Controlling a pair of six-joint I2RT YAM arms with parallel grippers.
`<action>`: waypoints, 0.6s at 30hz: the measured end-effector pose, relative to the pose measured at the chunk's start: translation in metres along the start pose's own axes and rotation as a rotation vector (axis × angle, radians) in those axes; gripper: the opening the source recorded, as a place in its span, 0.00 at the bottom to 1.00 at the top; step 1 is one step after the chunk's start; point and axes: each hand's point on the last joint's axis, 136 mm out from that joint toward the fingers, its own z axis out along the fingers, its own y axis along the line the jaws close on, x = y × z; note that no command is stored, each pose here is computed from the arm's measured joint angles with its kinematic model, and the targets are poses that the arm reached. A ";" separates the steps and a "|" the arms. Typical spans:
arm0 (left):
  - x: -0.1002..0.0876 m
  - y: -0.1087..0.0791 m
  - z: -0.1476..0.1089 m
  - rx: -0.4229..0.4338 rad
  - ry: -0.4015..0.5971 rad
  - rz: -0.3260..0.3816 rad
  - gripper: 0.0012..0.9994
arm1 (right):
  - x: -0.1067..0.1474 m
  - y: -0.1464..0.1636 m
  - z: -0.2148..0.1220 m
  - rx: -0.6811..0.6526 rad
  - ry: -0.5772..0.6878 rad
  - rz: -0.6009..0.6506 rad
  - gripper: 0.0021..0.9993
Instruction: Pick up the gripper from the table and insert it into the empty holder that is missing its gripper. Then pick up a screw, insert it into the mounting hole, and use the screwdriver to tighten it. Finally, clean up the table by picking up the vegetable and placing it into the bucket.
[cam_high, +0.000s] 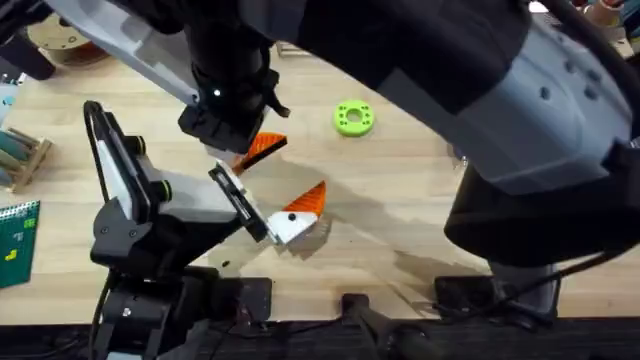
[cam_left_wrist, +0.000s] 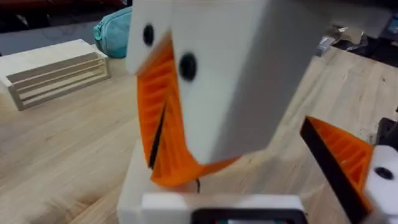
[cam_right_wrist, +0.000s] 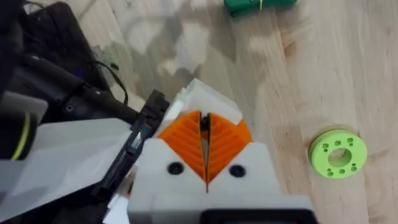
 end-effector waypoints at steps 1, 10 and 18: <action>0.000 0.000 0.000 0.000 0.000 0.000 0.99 | 0.000 0.000 0.000 0.000 0.000 0.000 0.01; 0.000 0.000 0.000 0.002 0.000 0.000 0.99 | 0.001 0.000 0.000 0.001 0.003 -0.001 0.17; 0.000 0.000 0.000 0.001 -0.001 0.005 0.99 | 0.001 -0.005 -0.006 0.013 -0.003 0.005 0.43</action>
